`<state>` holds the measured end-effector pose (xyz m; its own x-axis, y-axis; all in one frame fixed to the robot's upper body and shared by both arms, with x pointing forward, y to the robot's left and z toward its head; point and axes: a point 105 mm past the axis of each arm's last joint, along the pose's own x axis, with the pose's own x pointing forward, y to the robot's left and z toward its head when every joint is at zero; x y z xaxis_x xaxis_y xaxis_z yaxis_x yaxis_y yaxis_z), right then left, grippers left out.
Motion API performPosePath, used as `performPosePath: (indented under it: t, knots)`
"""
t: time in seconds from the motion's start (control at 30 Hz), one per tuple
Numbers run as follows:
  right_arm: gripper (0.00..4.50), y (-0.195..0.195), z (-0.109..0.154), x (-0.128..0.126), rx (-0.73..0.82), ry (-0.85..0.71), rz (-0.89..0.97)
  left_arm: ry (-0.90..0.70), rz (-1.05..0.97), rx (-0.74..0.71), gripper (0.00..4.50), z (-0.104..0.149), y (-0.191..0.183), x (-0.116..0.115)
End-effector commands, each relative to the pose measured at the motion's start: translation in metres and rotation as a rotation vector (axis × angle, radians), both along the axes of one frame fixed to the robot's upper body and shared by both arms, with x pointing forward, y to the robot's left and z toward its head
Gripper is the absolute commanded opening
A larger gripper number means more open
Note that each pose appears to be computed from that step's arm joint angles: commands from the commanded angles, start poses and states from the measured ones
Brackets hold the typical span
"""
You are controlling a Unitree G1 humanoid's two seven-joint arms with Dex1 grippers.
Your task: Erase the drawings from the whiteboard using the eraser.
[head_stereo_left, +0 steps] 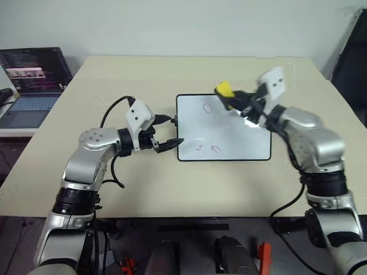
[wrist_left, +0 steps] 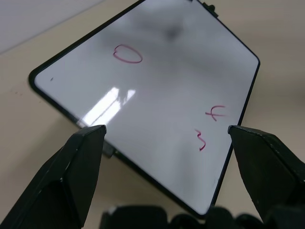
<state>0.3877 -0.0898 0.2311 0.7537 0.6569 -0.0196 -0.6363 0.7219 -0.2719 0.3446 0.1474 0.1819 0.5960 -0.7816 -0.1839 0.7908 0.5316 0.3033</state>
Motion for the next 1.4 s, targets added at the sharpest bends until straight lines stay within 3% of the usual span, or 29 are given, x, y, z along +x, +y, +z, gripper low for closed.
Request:
performPosePath:
  t: [0.03,0.37,0.47,0.7,0.93,1.07,1.13,1.4]
  knots:
    - [0.68,0.006,0.008,0.008,-0.068,-0.106,-0.027,-0.058,0.027,-0.018,4.50,0.014,0.005,-0.003]
    - [0.64,0.013,-0.010,0.029,-0.179,-0.128,-0.091,-0.057,0.081,-0.025,4.50,0.012,0.012,-0.004]
    - [0.64,0.021,-0.022,0.034,-0.285,-0.126,-0.099,-0.058,0.090,-0.021,4.50,0.012,0.013,-0.003]
    - [0.52,0.041,-0.050,0.023,-0.438,-0.089,-0.003,-0.060,0.096,-0.016,4.50,0.013,0.015,-0.002]
    - [0.49,0.046,-0.073,0.007,-0.486,-0.006,0.076,-0.060,0.091,-0.012,4.50,0.014,0.013,0.000]
    - [0.35,0.040,-0.071,0.011,-0.483,-0.005,0.038,-0.060,0.085,-0.012,4.50,0.014,0.011,0.001]
    - [0.01,0.034,-0.065,0.017,-0.473,-0.017,-0.008,-0.061,0.083,-0.012,4.50,0.015,0.009,0.002]
    - [0.01,0.014,-0.041,0.037,-0.445,-0.078,-0.165,-0.065,0.069,-0.015,4.50,0.017,0.004,0.006]
